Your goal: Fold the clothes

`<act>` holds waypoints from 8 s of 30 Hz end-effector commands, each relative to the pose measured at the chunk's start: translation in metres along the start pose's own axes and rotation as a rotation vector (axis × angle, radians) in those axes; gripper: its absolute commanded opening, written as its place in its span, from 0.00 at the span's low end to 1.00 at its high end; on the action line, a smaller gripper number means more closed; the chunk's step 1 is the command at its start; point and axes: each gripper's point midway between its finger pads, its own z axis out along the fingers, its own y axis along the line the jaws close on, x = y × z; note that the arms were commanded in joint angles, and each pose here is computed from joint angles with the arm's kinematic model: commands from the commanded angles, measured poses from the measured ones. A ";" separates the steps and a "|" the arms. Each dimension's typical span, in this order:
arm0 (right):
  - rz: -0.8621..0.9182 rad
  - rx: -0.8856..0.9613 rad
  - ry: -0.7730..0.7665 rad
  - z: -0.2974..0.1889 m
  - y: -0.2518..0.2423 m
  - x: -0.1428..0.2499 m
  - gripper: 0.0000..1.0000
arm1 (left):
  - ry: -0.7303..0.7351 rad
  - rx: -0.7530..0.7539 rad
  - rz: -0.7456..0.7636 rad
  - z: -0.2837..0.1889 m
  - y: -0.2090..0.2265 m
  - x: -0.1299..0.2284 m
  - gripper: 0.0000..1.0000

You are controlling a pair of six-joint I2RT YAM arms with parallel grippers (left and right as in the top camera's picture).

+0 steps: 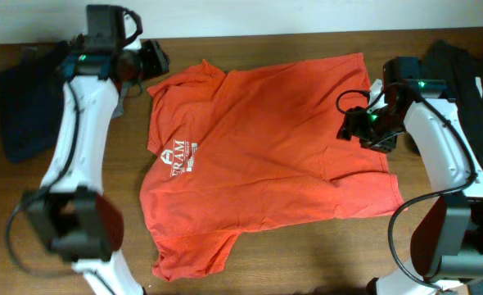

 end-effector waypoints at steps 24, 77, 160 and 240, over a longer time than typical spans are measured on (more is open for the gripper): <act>-0.234 0.000 0.032 0.009 0.058 0.025 0.68 | 0.141 -0.295 0.123 0.159 0.105 0.034 0.01; -0.216 0.020 0.099 0.008 0.051 0.042 0.69 | -0.243 -0.456 0.082 0.224 0.208 -0.025 0.01; -0.215 0.075 0.097 0.008 0.042 0.041 0.99 | -0.217 -0.032 0.171 0.259 0.025 -0.038 0.75; 0.116 0.240 -0.196 -0.146 -0.029 0.088 0.99 | 0.897 -0.337 -0.073 -0.119 0.095 0.444 0.96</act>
